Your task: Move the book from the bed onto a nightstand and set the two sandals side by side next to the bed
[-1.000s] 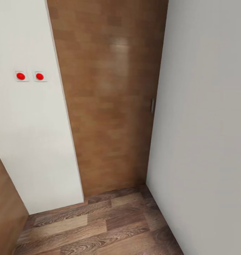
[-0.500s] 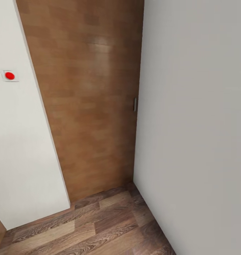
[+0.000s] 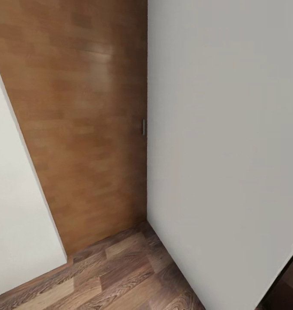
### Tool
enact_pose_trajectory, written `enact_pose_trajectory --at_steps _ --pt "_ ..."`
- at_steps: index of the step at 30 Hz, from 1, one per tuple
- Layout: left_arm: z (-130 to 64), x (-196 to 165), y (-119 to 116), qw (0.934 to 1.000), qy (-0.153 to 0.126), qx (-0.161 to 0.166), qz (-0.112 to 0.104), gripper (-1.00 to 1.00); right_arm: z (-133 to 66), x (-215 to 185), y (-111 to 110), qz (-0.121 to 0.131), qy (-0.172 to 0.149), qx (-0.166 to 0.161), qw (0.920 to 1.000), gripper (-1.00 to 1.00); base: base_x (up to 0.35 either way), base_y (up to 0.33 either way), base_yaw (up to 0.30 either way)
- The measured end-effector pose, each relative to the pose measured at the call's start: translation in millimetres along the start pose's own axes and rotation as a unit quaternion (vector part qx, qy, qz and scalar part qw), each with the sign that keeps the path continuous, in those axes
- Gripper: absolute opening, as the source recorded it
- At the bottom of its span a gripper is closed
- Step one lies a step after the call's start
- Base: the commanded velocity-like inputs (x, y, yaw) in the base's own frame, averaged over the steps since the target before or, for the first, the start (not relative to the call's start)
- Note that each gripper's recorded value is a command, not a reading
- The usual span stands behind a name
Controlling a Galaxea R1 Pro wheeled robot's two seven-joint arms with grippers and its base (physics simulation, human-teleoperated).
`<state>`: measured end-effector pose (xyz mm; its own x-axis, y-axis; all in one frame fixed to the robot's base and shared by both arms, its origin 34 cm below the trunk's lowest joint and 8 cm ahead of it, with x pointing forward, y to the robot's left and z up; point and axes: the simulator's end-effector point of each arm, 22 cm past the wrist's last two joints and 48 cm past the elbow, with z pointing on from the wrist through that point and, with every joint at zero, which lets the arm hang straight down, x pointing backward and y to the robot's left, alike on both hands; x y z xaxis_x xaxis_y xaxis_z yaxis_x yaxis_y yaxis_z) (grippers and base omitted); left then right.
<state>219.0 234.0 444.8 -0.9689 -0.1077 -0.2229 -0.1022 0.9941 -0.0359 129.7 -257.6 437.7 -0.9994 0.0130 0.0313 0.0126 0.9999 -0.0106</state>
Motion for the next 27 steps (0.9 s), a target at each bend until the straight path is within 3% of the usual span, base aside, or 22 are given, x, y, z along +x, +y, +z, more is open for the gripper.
enact_pose_trajectory --at_steps 27 --pt "0.0 0.0 -1.6 1.0000 0.000 0.001 0.000 1.00 0.0 0.7 -1.5 0.000 0.001 0.000 1.0000 1.00 0.000 0.000 -0.284"
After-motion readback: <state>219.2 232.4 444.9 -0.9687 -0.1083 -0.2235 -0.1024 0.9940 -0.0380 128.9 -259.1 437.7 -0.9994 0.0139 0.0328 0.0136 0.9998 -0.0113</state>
